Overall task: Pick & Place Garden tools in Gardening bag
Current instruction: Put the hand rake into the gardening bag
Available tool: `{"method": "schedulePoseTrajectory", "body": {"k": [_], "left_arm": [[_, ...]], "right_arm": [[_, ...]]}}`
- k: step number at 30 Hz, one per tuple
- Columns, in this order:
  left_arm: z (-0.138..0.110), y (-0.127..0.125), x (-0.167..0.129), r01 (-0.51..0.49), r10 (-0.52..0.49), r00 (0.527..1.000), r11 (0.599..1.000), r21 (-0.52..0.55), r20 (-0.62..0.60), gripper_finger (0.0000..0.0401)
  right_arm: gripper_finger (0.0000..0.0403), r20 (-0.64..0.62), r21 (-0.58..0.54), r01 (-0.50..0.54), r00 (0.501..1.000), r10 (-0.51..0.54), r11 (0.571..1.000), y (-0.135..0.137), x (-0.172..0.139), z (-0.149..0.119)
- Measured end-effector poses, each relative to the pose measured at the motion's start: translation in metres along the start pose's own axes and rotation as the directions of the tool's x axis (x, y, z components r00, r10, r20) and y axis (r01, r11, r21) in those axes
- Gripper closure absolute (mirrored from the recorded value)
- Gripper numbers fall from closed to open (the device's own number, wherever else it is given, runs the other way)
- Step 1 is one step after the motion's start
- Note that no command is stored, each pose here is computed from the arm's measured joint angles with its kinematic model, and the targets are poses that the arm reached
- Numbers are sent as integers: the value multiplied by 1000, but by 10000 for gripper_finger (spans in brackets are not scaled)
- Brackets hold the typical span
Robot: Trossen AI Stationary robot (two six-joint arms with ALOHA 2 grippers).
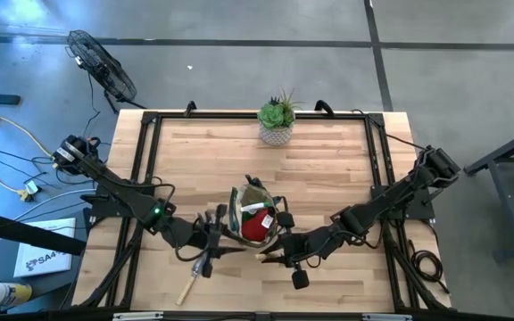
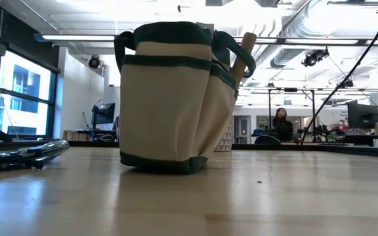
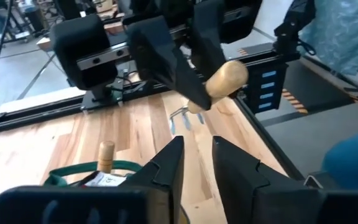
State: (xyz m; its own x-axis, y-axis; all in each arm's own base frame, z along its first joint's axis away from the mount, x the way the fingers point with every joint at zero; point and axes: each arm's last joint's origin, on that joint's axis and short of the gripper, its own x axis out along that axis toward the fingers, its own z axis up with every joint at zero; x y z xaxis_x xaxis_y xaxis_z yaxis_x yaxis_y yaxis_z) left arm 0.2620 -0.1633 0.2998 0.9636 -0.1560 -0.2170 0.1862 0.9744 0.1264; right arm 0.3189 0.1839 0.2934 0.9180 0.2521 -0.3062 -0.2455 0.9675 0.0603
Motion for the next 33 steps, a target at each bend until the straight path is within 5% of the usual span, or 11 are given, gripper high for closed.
{"method": "schedulePoseTrajectory", "body": {"k": [13,27,33], "left_arm": [[0,-3,0,100,-100,995,994,-33,3,161],[13,1,-1,-19,20,992,1000,-14,121,150],[-1,1,12,-26,26,998,1000,-10,49,150]], "right_arm": [[351,-5,-1,4,1000,-4,1000,-1,0,0],[351,19,11,25,1000,-25,1000,-11,3,3],[351,20,-4,29,999,-28,1000,-12,3,4]]}}
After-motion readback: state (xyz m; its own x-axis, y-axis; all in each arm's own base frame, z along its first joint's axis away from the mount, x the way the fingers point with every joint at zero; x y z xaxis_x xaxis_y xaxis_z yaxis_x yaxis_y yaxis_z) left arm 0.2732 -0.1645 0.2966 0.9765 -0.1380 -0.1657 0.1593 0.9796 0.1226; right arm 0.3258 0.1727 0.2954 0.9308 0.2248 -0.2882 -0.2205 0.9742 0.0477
